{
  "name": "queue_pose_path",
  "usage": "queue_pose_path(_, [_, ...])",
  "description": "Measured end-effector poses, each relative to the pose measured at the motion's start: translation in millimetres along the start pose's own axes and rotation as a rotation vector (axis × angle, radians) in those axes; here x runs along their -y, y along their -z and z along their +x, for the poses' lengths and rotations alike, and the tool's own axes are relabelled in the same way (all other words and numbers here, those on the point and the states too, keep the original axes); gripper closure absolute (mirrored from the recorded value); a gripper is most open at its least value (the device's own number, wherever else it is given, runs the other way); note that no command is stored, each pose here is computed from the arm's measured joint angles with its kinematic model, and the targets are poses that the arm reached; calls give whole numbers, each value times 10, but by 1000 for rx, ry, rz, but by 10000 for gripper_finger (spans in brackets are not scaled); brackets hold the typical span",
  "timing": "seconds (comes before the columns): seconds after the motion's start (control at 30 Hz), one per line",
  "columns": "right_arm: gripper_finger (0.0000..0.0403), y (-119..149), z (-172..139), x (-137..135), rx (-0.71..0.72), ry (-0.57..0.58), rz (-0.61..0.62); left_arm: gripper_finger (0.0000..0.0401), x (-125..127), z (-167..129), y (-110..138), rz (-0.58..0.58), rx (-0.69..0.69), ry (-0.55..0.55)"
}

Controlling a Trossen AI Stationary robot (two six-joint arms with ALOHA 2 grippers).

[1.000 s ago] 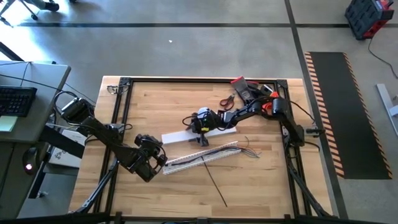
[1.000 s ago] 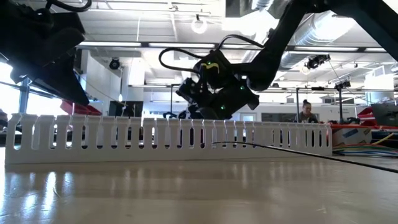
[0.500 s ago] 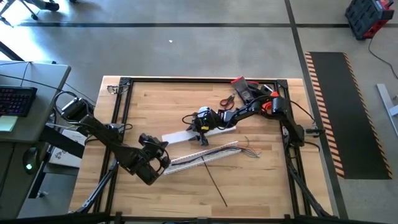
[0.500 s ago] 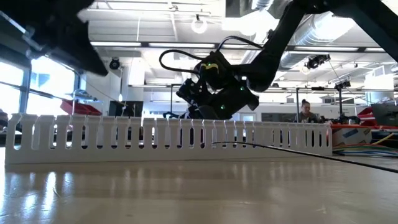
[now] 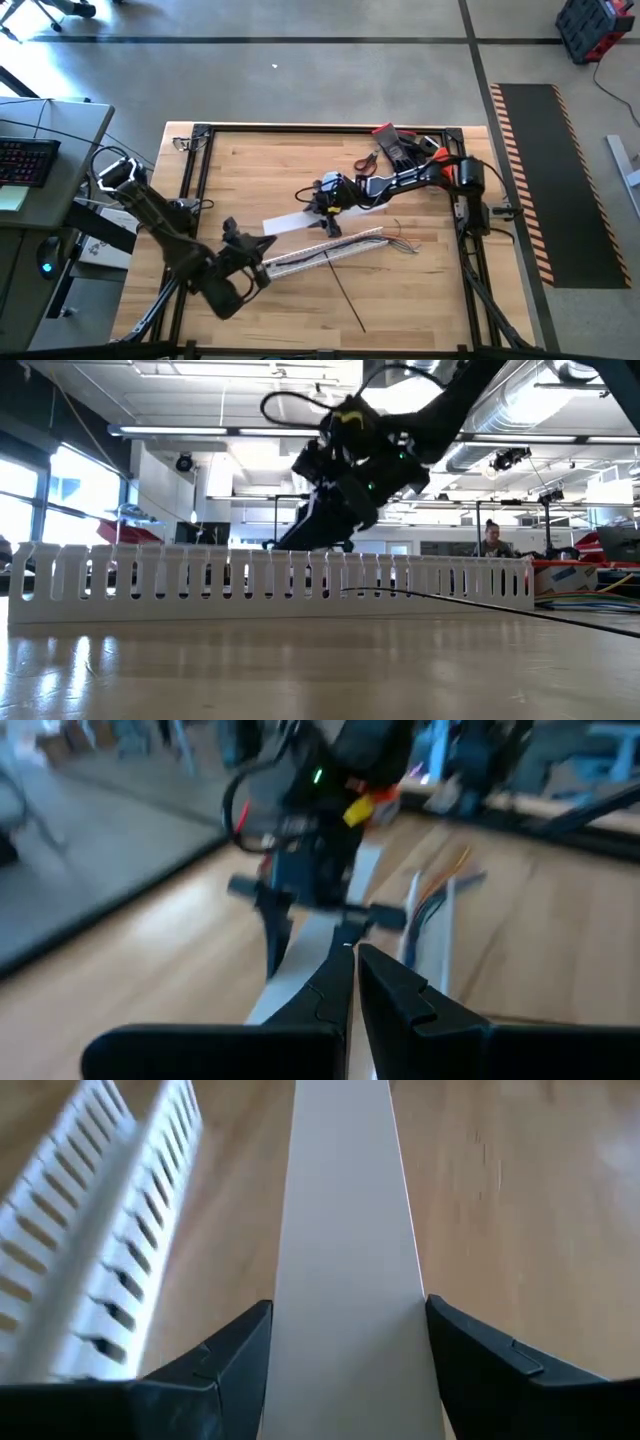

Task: Ziptie cables
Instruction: Close the white cable duct

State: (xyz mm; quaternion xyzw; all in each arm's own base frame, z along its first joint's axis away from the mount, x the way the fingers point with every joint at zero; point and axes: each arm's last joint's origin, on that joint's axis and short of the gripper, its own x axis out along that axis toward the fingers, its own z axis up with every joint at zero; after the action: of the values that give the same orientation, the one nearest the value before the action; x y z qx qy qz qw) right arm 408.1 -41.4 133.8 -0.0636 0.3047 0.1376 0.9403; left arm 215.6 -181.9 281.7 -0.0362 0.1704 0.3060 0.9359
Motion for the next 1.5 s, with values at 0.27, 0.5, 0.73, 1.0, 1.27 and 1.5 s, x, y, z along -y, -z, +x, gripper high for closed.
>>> queue_pose_path(0.27, [190, -346, -197, -255, 82, -30, -35, 398, 62, -237, -97, 34, 99, 40])
queue_pose_path(0.5, [190, -489, -226, -714, 38, -55, -63, 398, 70, -313, -72, 18, 114, 61])
queue_pose_path(0.73, [190, -514, -179, -1045, 5, -41, -76, 398, 68, -318, -72, 21, 125, 57])
queue_pose_path(1.0, [190, -540, -171, -1163, 16, -54, -83, 398, 67, -316, -71, 21, 124, 57])
queue_pose_path(1.27, [190, -541, -171, -1164, 17, -54, -85, 398, 68, -315, -70, 19, 119, 59])
queue_pose_path(1.5, [190, -543, -173, -1164, 17, -54, -86, 398, 68, -314, -71, 18, 119, 59])
